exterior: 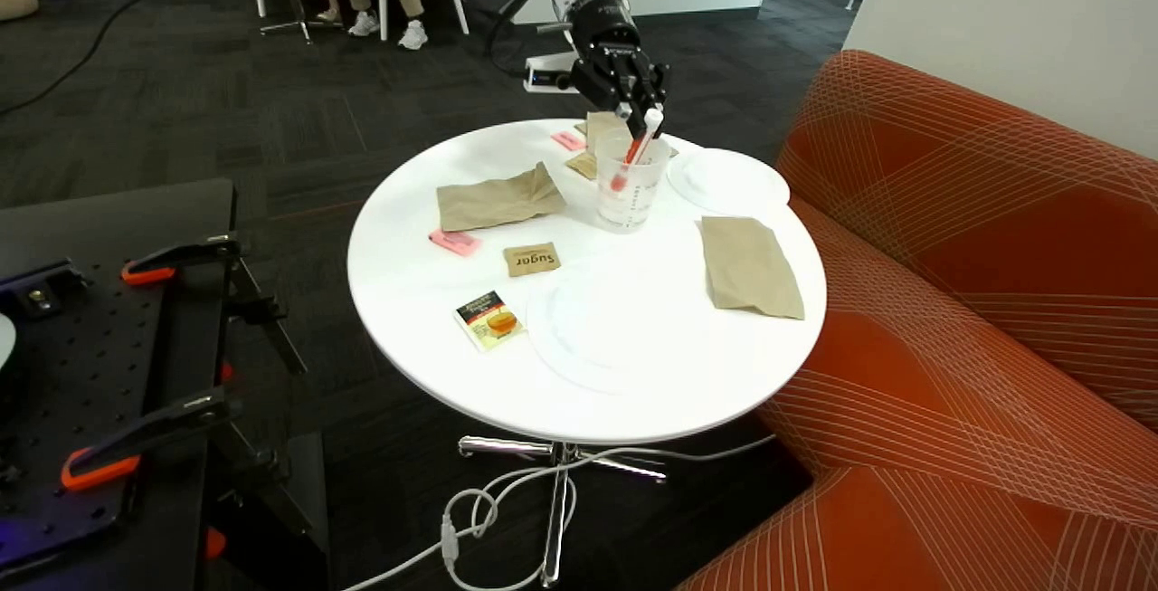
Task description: Put the marker in the cup
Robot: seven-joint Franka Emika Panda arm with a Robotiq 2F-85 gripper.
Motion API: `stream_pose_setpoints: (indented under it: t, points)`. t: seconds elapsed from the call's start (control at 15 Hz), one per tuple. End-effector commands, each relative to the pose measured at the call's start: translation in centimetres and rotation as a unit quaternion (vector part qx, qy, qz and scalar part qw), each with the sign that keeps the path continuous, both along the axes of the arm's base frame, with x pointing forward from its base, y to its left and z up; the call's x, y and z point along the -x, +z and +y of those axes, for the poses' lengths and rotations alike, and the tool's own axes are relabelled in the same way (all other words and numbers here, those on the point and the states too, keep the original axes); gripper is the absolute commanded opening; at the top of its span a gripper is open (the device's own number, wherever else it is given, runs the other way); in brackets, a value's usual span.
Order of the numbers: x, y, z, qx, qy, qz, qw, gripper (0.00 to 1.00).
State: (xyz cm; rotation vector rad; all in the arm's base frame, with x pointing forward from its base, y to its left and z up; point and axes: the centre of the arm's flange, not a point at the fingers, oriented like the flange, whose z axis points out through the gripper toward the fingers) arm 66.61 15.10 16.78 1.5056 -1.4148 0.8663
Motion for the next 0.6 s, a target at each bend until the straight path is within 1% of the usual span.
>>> stream_pose_setpoints:
  t: [0.0,0.4,0.53]
  points:
    - [-0.9,0.3,0.6,-0.006,0.008,-0.005,0.9999,0.53]
    - [-0.3,2.0,1.1,-0.015,0.011,-0.011,0.9998,0.99]
    - [0.1,2.9,1.4,-0.013,0.011,-0.016,0.9997,1.00]
